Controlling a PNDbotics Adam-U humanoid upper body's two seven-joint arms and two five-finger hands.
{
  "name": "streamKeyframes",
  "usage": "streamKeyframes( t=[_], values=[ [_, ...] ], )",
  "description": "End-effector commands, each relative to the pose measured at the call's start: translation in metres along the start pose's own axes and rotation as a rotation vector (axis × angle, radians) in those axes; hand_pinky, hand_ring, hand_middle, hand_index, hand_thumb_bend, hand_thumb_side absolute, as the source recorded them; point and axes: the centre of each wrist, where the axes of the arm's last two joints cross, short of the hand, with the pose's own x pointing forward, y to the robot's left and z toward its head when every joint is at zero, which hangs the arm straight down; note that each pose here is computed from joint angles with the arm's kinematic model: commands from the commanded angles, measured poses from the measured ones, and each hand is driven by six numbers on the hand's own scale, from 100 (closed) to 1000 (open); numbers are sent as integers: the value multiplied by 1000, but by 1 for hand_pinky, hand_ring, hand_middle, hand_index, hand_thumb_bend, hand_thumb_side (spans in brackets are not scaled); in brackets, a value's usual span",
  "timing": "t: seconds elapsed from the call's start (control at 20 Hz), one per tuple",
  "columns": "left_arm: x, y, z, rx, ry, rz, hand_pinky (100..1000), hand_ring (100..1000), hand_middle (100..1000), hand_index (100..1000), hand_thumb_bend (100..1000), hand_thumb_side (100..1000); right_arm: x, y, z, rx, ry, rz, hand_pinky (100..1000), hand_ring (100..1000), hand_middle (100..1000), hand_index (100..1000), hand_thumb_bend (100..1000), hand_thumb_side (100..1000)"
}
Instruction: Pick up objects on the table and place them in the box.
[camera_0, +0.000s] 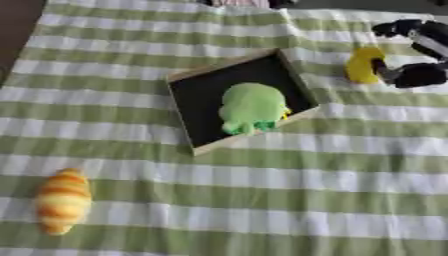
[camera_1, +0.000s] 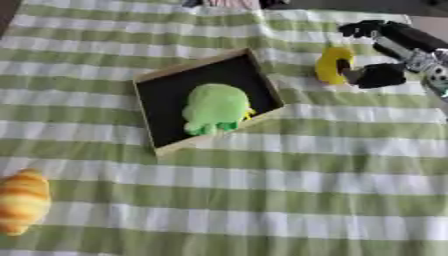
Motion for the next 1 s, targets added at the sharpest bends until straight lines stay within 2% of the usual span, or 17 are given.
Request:
streamKeyframes(
  t=[0.05,0.15,0.8,0.9,1.0],
  values=[
    [7,1,-10,-11,-39,3,735,734,693,806,100,608,-3,-12,2,-9,16,18,996,911,874,977,100,483],
    [7,0,-10,-11,-40,4,735,733,692,806,100,608,-4,-8,2,9,28,31,994,912,878,984,100,513],
    [7,-1,-12,0,-46,15,733,727,683,806,100,606,-7,8,0,78,42,88,971,890,858,985,100,524],
    [7,-1,-12,1,-45,16,733,727,682,805,100,606,-8,10,0,78,49,93,953,869,838,979,100,514],
    [7,-1,-12,0,-45,16,733,726,682,805,100,606,-9,11,-1,69,63,93,902,794,769,944,100,473]
  ],
)
